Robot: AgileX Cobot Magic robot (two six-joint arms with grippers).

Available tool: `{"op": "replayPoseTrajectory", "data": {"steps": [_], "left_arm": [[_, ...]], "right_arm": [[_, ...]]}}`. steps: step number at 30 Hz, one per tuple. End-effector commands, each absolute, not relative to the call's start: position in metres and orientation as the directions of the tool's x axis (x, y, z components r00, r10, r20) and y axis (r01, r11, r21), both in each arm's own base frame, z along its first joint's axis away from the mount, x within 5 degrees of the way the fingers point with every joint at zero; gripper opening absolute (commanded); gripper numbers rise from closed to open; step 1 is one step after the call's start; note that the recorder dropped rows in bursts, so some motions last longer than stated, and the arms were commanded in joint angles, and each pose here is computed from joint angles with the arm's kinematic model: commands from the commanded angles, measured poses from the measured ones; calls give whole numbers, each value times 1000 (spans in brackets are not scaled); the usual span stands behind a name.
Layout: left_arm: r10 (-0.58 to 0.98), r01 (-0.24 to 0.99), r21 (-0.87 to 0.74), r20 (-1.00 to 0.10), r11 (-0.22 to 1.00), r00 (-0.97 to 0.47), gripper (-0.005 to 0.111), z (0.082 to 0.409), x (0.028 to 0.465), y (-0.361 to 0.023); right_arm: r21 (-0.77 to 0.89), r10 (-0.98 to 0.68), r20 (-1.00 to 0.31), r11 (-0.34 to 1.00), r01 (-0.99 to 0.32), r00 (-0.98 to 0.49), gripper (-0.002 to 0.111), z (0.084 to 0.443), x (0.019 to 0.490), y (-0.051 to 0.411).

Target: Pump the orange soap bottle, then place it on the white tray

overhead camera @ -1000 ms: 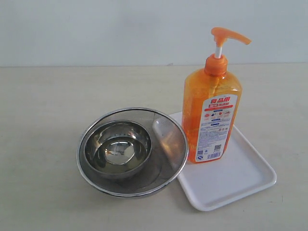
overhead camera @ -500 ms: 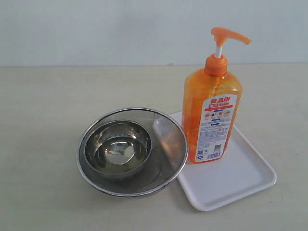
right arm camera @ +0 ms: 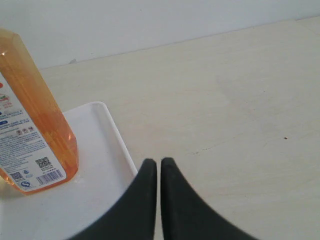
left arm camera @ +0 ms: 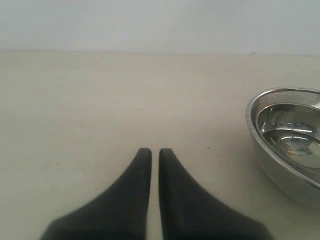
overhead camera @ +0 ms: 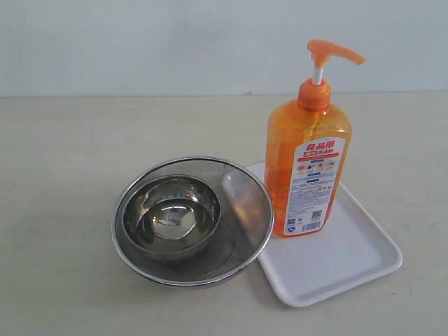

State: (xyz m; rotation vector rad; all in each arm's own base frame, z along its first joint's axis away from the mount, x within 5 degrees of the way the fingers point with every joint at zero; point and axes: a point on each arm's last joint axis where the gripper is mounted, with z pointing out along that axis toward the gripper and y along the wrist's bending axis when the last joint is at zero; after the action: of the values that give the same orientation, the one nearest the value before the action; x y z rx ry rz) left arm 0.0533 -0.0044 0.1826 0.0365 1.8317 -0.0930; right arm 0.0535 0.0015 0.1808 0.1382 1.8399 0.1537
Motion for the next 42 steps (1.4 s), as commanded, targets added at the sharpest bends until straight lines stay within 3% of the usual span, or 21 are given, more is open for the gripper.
{"op": "replayPoseTrajectory", "data": {"steps": [1,18,24,28,30,32,34,36,42], "left_arm": [[-21,73,-42,-964,996,-265,5,181,53,-4],[-21,73,-42,-964,996,-265,5,181,53,-4],[-21,73,-42,-964,996,-265,5,181,53,-4],[-21,73,-42,-964,996,-265,5,181,53,-4],[-21,73,-42,-964,996,-265,5,181,53,-4],[-21,73,-42,-964,996,-265,5,181,53,-4],[-21,73,-42,-964,996,-265,5,181,53,-4],[-21,73,-42,-964,996,-265,5,181,53,-4],[-21,73,-42,-964,996,-265,5,181,53,-4]], "right_arm": [[165,163,-954,986,14,-252,0,182,54,1],[165,163,-954,986,14,-252,0,182,54,1],[-155,-156,-980,988,-20,-127,0,194,56,-1],[-164,-165,-984,986,-22,-61,0,199,56,0],[-93,-92,-995,995,-29,34,0,208,56,2],[146,154,-978,987,-64,143,0,219,55,2],[399,417,-881,909,-124,224,0,228,54,0],[544,576,-771,817,-189,271,0,235,51,-2],[566,651,-647,758,-322,396,0,252,44,-3]]}}
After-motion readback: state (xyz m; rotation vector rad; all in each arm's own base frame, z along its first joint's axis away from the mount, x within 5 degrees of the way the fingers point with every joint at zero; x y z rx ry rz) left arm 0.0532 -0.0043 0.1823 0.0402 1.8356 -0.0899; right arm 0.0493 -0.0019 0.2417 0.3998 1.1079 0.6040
